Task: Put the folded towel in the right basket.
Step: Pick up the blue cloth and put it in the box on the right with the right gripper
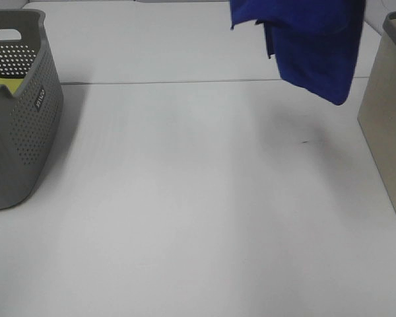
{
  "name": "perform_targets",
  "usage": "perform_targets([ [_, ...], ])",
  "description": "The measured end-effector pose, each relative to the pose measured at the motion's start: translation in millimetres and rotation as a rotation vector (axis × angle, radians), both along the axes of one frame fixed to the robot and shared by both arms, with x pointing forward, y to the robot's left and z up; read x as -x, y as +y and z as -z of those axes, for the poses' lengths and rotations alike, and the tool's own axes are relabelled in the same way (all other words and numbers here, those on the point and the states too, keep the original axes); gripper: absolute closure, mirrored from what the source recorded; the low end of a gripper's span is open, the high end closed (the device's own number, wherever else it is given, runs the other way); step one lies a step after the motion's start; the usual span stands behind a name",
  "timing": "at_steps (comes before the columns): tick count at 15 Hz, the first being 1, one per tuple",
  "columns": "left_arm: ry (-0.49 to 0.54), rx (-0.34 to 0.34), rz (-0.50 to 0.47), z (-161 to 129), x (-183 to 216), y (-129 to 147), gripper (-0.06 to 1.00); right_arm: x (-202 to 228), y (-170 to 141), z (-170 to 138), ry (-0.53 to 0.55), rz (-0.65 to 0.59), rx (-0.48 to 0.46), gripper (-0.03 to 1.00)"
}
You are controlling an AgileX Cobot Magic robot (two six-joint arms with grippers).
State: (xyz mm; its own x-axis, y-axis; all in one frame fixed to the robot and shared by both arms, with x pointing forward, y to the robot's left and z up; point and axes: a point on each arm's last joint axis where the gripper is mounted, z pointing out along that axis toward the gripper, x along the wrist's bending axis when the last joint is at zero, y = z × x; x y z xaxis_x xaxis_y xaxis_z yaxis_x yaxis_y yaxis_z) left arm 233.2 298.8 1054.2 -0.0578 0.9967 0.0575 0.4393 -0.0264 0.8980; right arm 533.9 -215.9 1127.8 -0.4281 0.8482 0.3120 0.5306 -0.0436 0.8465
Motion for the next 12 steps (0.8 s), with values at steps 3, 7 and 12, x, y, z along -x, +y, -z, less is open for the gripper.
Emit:
perform_targets([
  [3,0.000,0.000,0.000,0,0,0,-0.04,6,-70,-22,-0.081,0.242,-0.002,0.87],
  [7,0.000,0.000,0.000,0,0,0,-0.04,9,-156,-17,-0.037,0.577,-0.071,0.87],
  [12,0.000,0.000,0.000,0,0,0,-0.04,-7,-229,33,0.105,0.859,-0.170,0.87],
])
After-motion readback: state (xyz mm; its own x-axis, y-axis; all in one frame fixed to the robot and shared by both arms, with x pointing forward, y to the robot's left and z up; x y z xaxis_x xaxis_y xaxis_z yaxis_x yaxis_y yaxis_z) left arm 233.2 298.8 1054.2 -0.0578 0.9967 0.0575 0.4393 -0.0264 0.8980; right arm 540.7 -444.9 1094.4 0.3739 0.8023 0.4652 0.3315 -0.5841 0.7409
